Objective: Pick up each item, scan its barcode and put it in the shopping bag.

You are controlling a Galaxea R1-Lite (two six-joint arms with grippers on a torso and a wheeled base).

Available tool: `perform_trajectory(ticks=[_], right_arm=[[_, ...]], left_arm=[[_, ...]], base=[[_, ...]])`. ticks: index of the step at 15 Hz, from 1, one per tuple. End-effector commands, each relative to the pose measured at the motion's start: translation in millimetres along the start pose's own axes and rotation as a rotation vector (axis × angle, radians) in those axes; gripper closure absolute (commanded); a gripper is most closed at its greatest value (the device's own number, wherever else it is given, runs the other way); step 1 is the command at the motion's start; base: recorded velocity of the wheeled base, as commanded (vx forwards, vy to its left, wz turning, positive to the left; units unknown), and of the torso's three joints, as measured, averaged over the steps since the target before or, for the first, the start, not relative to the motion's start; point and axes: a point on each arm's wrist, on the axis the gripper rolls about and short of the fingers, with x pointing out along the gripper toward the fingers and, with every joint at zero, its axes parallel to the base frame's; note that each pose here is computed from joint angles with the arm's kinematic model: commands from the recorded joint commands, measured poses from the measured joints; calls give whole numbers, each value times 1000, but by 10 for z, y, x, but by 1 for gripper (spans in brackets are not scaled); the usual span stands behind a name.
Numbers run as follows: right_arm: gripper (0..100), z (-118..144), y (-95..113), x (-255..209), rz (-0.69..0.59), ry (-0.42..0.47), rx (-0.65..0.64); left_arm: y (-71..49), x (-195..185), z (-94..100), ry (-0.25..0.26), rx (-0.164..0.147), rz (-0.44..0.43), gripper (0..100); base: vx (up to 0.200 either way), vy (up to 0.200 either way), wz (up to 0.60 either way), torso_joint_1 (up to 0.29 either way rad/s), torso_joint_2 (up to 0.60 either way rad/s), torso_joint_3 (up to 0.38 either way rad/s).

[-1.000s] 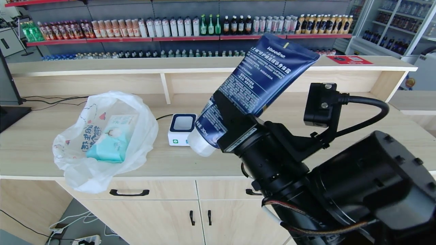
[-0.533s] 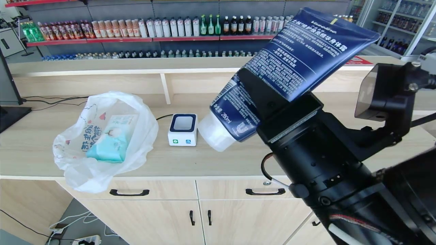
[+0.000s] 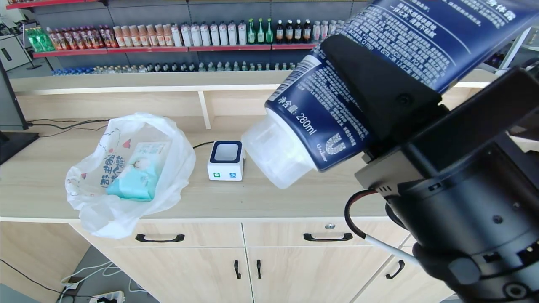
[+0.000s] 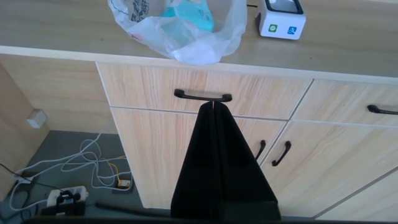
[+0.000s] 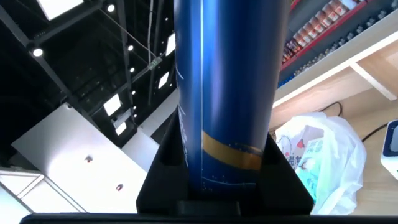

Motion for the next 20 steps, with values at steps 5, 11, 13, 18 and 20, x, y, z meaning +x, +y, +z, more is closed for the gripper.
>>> perform_trajectory(ticks=[5, 11, 13, 18, 20], right_arm=[[100, 16, 133, -76, 6, 0, 63], [100, 75, 77, -245, -19, 30, 63], [100, 126, 57, -347, -26, 45, 60], [100, 366, -69, -771, -63, 82, 47], [100, 379, 23, -686, -36, 57, 85]], left_arm=[[0, 0, 0, 0, 0, 0, 100], [0, 0, 0, 0, 0, 0, 100], [0, 0, 0, 0, 1, 0, 100], [0, 0, 0, 0, 0, 0, 100], [0, 0, 0, 0, 1, 0, 100]], base=[[0, 0, 0, 0, 0, 0], [0, 0, 0, 0, 0, 0], [0, 0, 0, 0, 0, 0], [0, 0, 0, 0, 0, 0], [0, 0, 0, 0, 0, 0]])
